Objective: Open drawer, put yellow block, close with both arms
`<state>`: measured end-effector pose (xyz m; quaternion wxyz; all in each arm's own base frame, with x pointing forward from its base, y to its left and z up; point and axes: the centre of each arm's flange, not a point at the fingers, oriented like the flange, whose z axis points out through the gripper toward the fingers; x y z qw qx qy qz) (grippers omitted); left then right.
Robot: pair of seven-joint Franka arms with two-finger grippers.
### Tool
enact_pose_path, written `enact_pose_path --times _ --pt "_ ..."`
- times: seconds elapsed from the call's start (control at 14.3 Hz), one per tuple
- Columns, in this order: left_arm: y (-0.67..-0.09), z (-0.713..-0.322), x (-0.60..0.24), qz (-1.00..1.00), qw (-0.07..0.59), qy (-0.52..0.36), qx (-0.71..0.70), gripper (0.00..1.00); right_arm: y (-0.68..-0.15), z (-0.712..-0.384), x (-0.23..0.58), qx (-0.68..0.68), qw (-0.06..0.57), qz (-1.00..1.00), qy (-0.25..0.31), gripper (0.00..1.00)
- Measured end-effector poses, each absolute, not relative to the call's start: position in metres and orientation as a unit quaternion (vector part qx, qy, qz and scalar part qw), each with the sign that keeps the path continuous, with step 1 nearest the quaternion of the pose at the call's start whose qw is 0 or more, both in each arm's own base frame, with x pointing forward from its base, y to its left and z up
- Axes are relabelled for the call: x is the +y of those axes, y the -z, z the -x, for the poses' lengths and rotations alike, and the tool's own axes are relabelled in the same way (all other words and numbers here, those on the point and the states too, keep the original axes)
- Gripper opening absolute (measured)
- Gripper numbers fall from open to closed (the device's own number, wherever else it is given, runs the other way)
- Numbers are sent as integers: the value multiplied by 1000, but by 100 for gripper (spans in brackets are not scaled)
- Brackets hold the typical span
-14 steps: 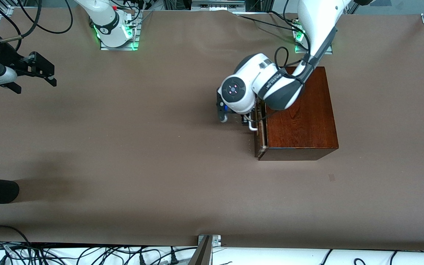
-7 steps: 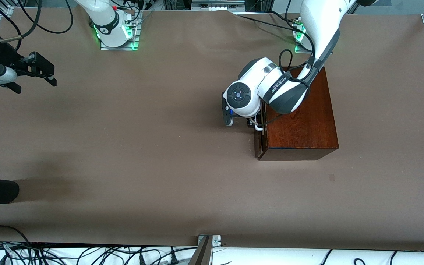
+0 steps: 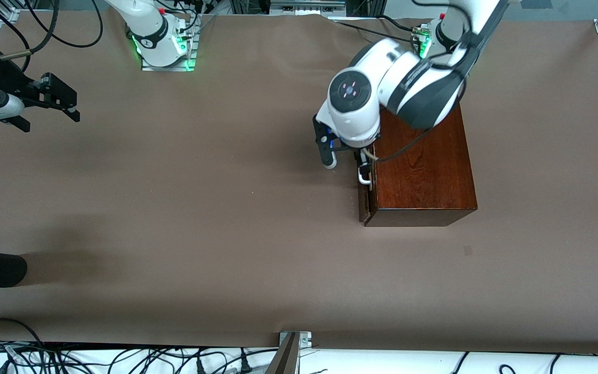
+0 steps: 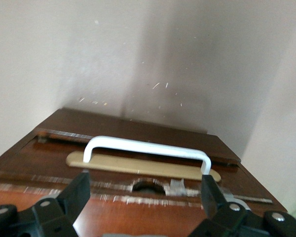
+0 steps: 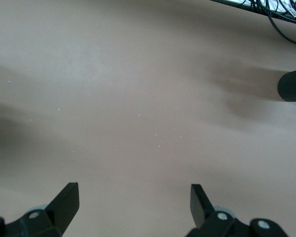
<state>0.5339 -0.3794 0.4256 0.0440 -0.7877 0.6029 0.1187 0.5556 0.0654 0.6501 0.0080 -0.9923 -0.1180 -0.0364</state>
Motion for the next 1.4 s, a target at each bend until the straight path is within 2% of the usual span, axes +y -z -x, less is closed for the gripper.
enact_pose_path --times 0.21,0.49,0.77,1.12,1.4 --pt "-477 -550 -341 838 52 -81 537 100 -650 -556 65 -118 8 992 36 100" --pt "-542 -591 -251 886 52 -58 456 100 -650 -556 65 -118 8 992 36 100" --pt "-575 -620 -154 925 49 -38 375 100 -650 -556 65 -118 8 992 36 100" --pt "-592 -600 -59 977 -1 -30 213 100 -650 -556 65 -118 8 992 36 100" --pt "-597 -578 -46 999 7 -28 39 100 -650 -556 65 -118 8 992 36 100"
